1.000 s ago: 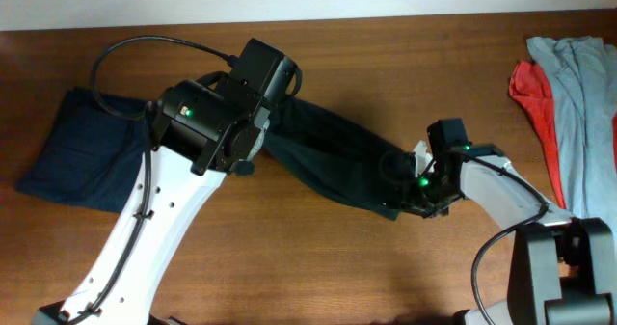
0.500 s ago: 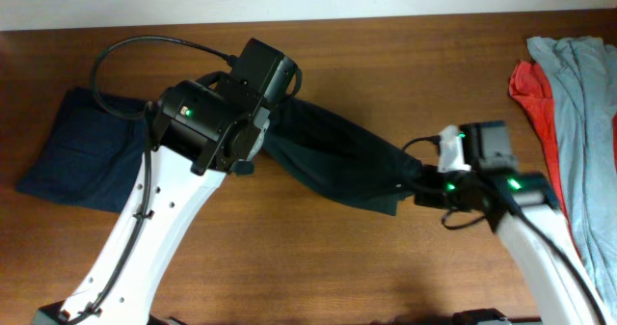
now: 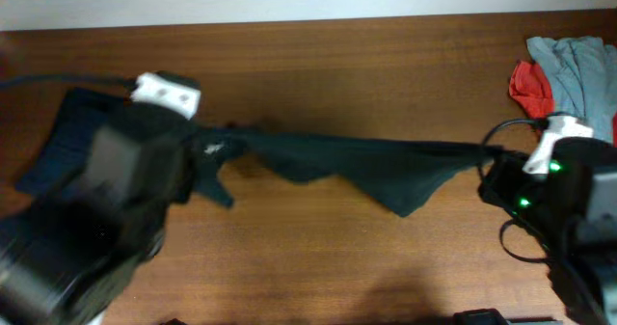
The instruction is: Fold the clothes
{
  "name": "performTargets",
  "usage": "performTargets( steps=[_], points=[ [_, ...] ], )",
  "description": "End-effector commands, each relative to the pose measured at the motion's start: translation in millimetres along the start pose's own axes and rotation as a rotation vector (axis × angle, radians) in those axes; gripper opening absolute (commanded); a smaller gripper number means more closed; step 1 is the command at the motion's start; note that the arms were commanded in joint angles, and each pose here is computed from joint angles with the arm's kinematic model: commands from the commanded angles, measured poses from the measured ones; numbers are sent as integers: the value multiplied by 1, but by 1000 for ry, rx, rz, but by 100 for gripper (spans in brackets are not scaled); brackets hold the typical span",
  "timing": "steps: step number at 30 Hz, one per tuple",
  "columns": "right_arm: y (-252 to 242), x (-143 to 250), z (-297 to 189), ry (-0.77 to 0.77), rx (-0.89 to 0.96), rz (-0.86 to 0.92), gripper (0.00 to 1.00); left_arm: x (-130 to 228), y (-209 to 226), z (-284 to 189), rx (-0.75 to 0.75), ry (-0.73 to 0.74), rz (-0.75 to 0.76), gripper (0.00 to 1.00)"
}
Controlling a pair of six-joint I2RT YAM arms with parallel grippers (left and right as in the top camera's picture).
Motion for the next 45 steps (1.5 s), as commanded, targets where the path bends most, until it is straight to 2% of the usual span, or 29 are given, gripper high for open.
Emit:
performTargets(
  steps=[1, 6, 10, 14, 17, 20, 21, 24, 26, 28, 29, 31, 33, 34, 36, 37, 38, 39, 41, 45],
  points=[
    [-6, -23, -38, -112, 38, 18, 4, 0, 25, -28, -15, -98, -55, 1],
    [-11, -33, -84, -164, 44, 25, 4, 9, 33, -52, 74, -152, -57, 0],
    [-15, -21, -109, -125, 52, 20, 4, 17, 33, -66, 169, -166, -56, 0],
    [-18, -5, -107, -32, 70, 8, 4, 13, 26, -59, 173, -148, -46, 1],
    [-16, -8, -88, 28, 81, 0, 4, -1, 3, -30, 160, -82, -7, 0],
    [-10, -17, -51, 122, 99, -14, 4, -14, -34, 29, 84, 45, 74, 0],
    [-6, -23, -21, 178, 110, -25, 4, -19, -48, 59, 43, 93, 98, 0],
    [-1, -30, 24, 255, 120, -61, 4, -25, -70, 115, 2, 166, 118, 0],
    [6, -34, 82, 345, 132, -85, 4, -27, -87, 172, -28, 215, 142, 1],
    [10, -34, 118, 391, 133, -112, 4, -27, -96, 200, -23, 231, 160, 0],
    [13, -31, 155, 432, 134, -136, 4, -25, -110, 235, -8, 244, 177, 1],
    [16, -24, 200, 471, 136, -161, 4, -20, -126, 272, 12, 251, 194, 2],
    [16, -15, 262, 483, 138, -177, 4, -10, -148, 318, 27, 252, 201, 6],
    [15, -14, 273, 479, 138, -181, 4, -7, -154, 333, 27, 249, 213, 10],
    [7, -10, 302, 464, 149, -162, 13, 5, -165, 363, 5, 251, 247, 25],
    [1, -11, 306, 462, 155, -158, 28, 6, -160, 368, -45, 252, 253, 51],
    [-7, -11, 303, 470, 165, -152, 46, 2, -144, 367, -145, 242, 258, 65],
    [-13, -11, 299, 478, 173, -144, 53, -2, -137, 364, -185, 235, 258, 76],
    [-23, -7, 286, 525, 170, -117, 58, -11, -121, 351, -226, 241, 250, 79],
    [-30, 10, 262, 654, 104, -55, 59, -20, -94, 314, -242, 286, 127, 80]
  ],
)
Point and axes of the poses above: each gripper's point midway between its finger pads, its own z axis out along the fingers, its own y axis along the line the jaws close on, x = y × z, the point moved 5 cm from there along -z, back along the fingers, and after that the axes turned 12 degrees about -z, right-handed, at the moved point
